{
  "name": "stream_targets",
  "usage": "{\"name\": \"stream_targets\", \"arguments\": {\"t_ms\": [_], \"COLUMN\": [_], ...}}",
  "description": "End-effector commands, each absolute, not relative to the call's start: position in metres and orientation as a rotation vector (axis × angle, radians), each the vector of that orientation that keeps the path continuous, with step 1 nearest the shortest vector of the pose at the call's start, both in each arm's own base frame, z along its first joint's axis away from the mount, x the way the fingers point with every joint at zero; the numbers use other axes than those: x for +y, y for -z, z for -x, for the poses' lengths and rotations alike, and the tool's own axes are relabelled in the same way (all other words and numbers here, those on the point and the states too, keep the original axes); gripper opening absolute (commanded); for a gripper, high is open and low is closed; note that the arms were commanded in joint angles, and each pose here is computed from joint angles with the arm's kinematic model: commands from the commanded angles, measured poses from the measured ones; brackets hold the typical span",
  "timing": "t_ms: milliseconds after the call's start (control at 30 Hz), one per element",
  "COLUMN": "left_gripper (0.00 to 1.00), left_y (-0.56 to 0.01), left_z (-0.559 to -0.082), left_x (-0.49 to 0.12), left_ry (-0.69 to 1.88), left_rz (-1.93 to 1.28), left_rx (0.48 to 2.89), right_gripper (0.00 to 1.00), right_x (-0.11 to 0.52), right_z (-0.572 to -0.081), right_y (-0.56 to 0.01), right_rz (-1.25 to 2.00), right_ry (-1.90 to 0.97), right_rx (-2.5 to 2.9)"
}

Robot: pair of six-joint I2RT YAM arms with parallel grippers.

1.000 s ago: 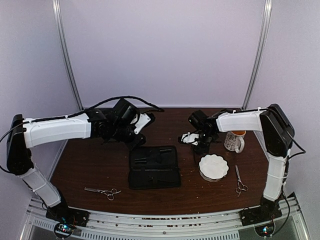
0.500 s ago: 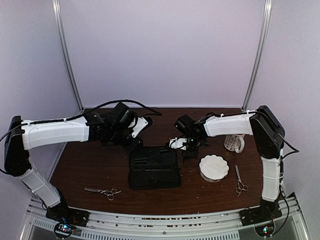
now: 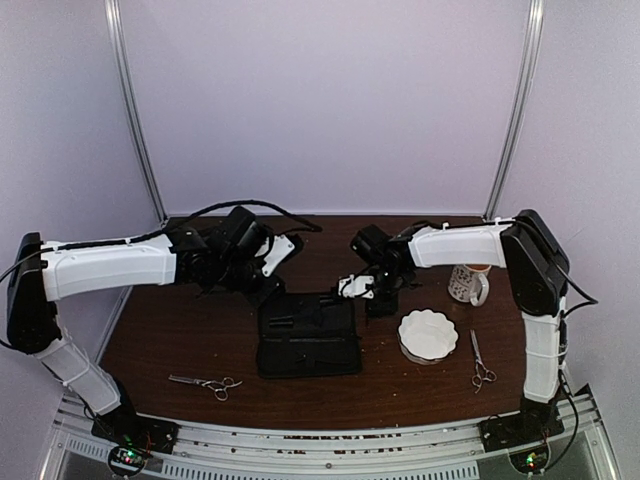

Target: Sort the hair-cutting tools

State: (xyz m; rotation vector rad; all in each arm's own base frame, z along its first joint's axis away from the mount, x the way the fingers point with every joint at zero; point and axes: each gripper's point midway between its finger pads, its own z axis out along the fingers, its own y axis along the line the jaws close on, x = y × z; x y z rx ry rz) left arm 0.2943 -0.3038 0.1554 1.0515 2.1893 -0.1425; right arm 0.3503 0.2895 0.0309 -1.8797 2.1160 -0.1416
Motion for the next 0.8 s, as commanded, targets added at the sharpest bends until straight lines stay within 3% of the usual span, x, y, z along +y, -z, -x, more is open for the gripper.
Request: {"name": "stream_targets", "arguments": {"t_ms": [0, 300, 767], "left_gripper": [0.40, 0.40, 0.40], "left_y": [-0.167, -0.163, -0.158], "left_z": [-0.292, -0.287, -0.280], "left_x": [-0.310, -0.307, -0.304], "left_ry": [0.201, 0.211, 0.236], "left_rz": [-1.033, -1.037, -1.054], "left_rx": [2.153, 2.159, 2.156], "right_gripper": [0.46, 0.50, 0.46], "right_x": [0.302, 0.303, 0.278], "right_z": [-0.347, -0.350, -0.338], "right_y": [-0.051, -0.040, -0.029], "right_rz": [2.004, 2.217, 2.456], "right_ry": [0.060, 0.091, 0.000], "right_rx": [2.001, 1.888, 1.967]}}
